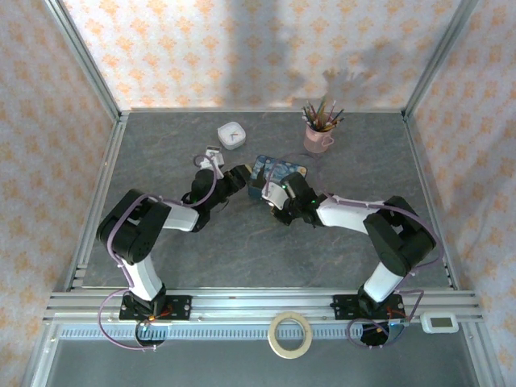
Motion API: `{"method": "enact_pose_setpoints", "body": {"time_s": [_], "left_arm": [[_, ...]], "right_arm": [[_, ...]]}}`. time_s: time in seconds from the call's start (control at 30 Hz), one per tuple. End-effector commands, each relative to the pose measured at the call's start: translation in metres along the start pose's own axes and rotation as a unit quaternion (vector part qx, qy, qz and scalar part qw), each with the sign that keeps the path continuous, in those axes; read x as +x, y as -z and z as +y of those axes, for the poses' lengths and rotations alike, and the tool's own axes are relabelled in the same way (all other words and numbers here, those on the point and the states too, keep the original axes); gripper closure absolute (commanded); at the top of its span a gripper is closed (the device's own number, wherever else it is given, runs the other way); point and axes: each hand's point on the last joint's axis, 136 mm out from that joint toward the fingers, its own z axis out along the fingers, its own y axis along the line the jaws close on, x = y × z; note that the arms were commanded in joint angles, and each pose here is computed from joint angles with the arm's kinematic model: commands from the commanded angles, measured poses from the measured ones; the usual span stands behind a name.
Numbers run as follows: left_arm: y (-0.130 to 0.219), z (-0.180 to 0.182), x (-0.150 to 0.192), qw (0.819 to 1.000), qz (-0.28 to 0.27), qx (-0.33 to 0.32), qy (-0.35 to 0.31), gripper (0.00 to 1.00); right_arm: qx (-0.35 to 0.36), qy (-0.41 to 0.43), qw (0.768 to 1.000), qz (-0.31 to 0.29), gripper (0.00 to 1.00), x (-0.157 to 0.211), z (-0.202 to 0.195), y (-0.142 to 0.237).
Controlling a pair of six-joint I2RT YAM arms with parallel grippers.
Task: Unlock a padlock with a key
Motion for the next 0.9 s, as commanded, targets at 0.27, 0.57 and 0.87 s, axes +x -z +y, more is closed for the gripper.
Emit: {"method": "enact_pose_setpoints", "body": {"time_s": [0.27,0.57,0.87], "left_arm": [[-0.030,0.025,0.028,0.998,0.062,-0.012,-0.013,0.55],[-0.039,0.019,0.062,0.994,0.108,0.001,-0.024,0.61],[-0.034,0.013,0.068,0.994,0.112,0.013,-0.015,0.62]], "right_arm": [[-0.001,0.030,0.999,-0.026,1.00,-0.020,-0.006,-0.003],[-0.007,0.047,0.999,-0.024,1.00,-0.035,-0.013,-0.013],[-0.025,0.019,0.998,-0.058,1.00,-0.060,-0.013,-0.012]]}}
